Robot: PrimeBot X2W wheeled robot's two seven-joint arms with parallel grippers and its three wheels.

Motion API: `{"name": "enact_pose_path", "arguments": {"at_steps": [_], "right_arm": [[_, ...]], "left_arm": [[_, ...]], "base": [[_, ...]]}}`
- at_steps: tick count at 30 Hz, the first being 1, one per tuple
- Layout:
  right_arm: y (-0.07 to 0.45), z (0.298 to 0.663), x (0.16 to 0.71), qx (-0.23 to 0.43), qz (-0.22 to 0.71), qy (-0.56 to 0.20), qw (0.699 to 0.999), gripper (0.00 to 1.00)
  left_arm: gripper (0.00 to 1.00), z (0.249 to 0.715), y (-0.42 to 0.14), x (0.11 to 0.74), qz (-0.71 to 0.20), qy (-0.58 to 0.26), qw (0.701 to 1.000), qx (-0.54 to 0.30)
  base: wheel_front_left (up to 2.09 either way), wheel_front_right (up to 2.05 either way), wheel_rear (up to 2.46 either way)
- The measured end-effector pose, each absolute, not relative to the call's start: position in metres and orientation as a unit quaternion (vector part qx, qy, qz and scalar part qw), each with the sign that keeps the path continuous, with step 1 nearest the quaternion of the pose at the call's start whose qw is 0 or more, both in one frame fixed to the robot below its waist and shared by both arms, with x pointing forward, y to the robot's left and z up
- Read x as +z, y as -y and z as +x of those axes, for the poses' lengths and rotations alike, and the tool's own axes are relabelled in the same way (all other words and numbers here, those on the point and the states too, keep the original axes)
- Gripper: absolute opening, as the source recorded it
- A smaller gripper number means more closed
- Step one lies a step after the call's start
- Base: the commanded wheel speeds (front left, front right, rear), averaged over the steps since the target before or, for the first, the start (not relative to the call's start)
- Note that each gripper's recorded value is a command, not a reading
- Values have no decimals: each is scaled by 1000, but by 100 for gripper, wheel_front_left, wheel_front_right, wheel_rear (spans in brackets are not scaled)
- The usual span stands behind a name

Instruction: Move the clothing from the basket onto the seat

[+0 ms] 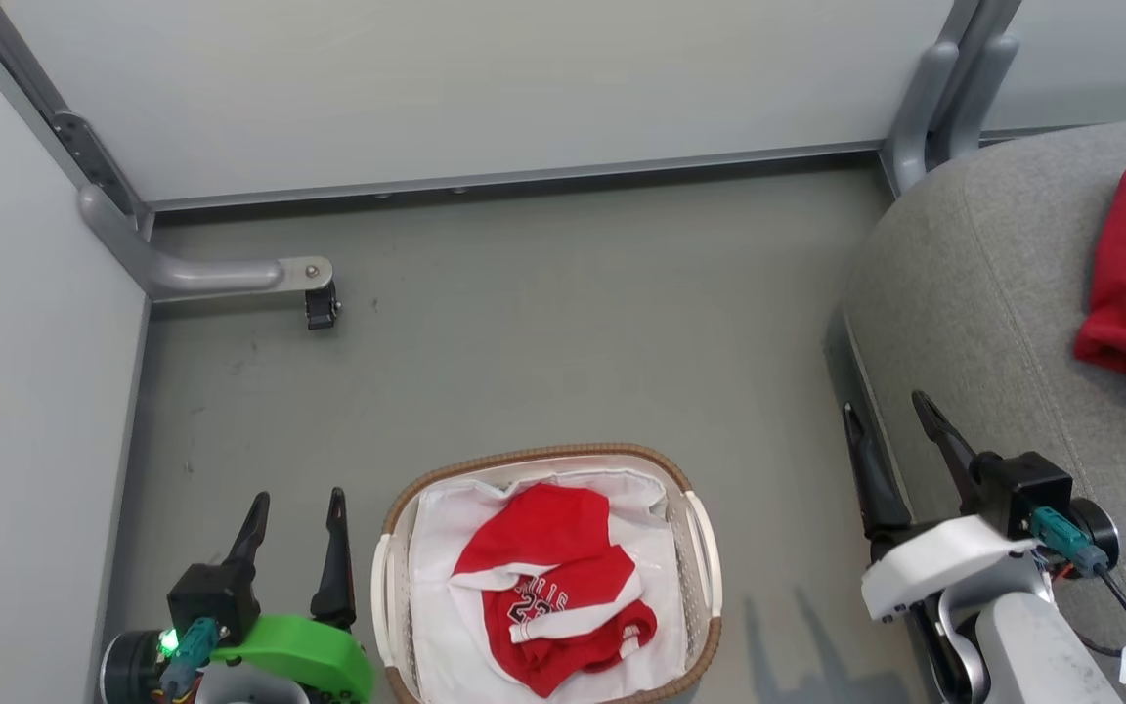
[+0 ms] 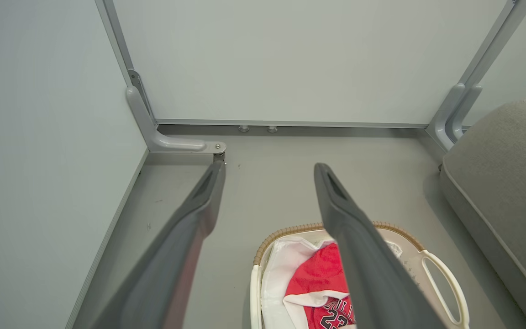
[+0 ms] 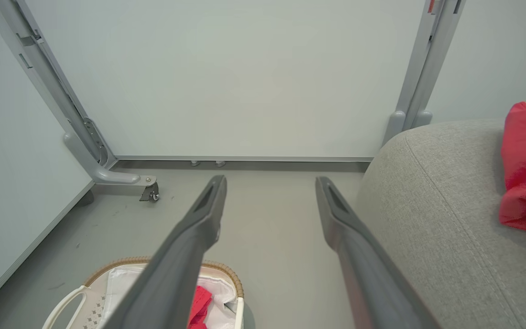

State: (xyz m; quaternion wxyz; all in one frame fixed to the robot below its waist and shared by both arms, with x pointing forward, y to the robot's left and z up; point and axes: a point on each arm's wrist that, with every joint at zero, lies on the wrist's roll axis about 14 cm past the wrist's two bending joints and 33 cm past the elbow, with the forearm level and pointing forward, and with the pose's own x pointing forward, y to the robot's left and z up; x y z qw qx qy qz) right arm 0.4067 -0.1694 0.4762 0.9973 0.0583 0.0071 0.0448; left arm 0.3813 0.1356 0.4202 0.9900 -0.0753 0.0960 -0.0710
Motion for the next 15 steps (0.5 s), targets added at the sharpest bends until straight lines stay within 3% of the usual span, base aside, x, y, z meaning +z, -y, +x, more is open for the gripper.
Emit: {"name": "enact_pose_path", "arguments": {"at_steps": [15], "right_arm": [[168,462,472,54,48,6,997,100]], "left_arm": [[100,417,-53,348,-67,-195,957,-202]], "base": [[0,0,0]]}}
